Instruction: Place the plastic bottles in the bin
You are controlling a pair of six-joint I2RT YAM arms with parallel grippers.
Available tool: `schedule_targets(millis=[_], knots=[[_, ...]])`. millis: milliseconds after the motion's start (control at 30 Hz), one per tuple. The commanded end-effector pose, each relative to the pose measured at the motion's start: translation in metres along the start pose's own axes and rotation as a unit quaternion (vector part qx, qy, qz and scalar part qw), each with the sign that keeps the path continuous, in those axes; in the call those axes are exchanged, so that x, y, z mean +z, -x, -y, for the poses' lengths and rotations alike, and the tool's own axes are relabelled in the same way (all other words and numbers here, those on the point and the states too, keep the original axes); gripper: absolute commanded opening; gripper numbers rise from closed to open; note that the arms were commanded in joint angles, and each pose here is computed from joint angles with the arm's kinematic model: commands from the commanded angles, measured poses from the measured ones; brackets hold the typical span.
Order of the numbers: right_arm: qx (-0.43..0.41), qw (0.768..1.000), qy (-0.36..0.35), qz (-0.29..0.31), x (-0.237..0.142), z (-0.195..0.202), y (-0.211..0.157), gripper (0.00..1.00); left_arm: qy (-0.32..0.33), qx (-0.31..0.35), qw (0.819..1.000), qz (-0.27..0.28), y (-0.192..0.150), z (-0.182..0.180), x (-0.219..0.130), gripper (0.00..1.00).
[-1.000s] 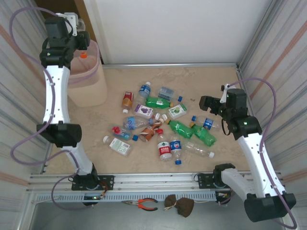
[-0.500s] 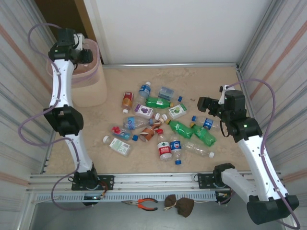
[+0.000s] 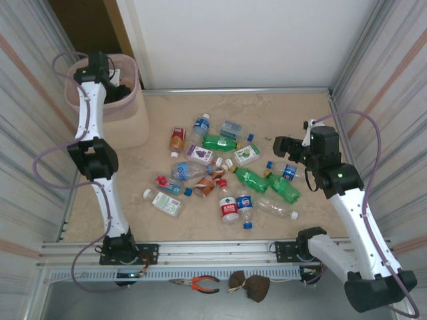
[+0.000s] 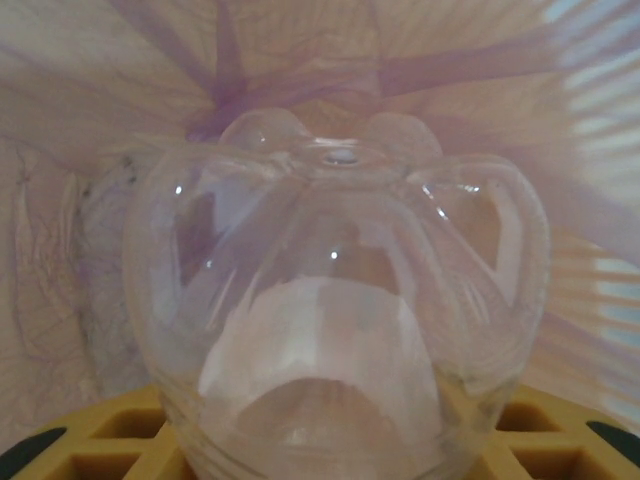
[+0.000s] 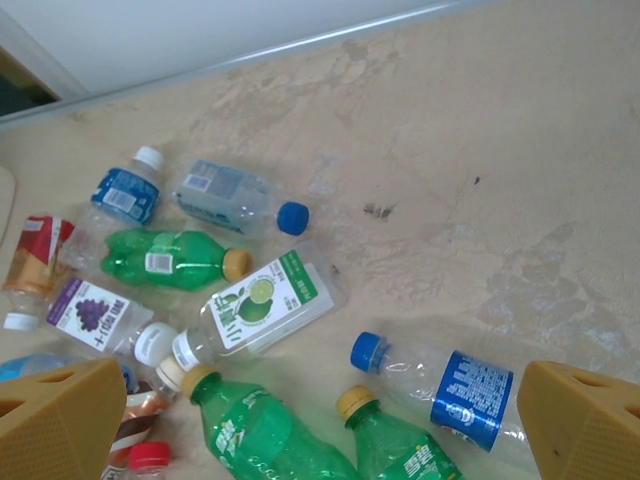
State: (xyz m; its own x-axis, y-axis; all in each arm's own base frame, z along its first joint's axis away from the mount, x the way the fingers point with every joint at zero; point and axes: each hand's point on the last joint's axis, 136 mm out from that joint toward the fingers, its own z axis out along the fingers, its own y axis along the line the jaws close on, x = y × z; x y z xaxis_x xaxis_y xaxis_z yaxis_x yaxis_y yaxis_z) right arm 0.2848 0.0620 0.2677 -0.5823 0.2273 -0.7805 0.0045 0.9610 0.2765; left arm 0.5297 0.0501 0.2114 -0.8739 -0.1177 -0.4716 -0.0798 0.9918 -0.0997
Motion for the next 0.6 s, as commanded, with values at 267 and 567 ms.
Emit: schedule_targets(millis=[267,567], knots=[[0.007,1.0,0.0,-0.011,0.002,0.001,-0.011,0.99,-0.026,-0.017,0.995,-0.097,-0.042,0.0,0.013,0.49],[0.006,1.0,0.007,-0.013,0.002,-0.002,-0.012,0.99,-0.015,-0.003,0.993,-0.117,-0.057,0.002,-0.009,0.51]])
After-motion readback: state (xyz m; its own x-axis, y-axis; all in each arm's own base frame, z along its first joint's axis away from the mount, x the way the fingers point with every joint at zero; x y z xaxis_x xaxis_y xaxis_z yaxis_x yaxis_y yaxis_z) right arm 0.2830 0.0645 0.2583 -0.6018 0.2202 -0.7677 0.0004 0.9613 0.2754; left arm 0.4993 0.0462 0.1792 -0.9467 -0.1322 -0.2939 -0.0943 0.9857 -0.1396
